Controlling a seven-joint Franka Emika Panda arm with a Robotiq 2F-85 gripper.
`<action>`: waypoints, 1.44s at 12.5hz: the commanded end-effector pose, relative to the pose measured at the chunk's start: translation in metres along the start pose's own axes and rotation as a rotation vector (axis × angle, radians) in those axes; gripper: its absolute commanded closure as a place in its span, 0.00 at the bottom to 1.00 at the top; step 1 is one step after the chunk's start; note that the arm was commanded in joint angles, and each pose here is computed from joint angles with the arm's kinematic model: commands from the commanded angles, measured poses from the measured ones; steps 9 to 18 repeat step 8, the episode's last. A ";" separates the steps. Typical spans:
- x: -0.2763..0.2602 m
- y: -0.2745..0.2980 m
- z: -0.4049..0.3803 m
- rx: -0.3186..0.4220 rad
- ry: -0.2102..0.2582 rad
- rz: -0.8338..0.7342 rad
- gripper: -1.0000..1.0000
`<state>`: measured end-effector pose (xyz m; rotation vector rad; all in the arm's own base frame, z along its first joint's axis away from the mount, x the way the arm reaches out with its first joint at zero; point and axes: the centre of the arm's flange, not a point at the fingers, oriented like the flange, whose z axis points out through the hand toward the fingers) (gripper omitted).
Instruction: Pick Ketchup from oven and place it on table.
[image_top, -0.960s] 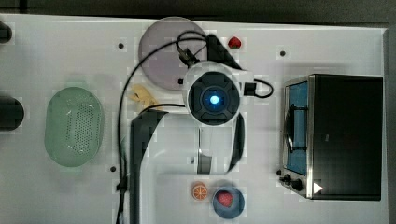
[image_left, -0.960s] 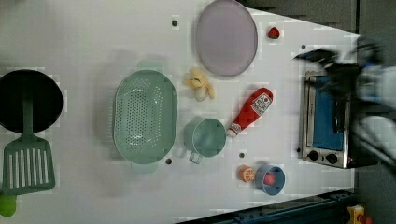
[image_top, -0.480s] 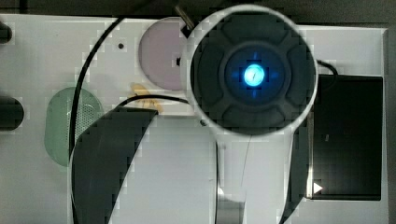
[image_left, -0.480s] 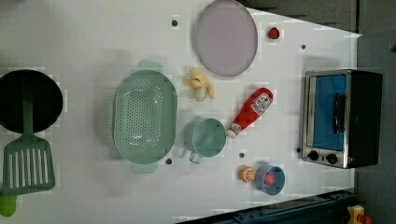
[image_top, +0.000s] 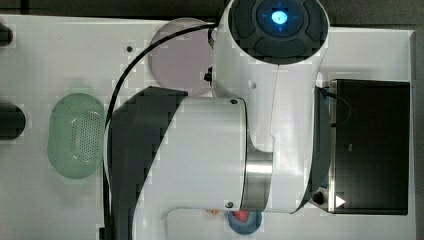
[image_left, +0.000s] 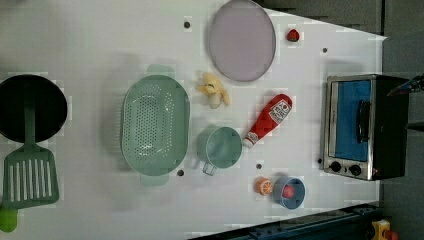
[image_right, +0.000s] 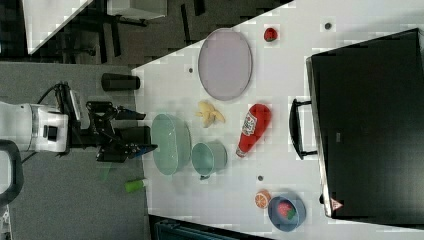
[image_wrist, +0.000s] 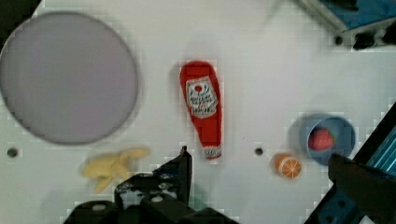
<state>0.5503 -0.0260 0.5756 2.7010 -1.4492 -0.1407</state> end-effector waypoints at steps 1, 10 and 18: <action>-0.002 0.002 -0.024 0.065 0.041 0.029 0.00; -0.002 0.001 -0.020 0.058 0.037 0.029 0.00; -0.002 0.001 -0.020 0.058 0.037 0.029 0.00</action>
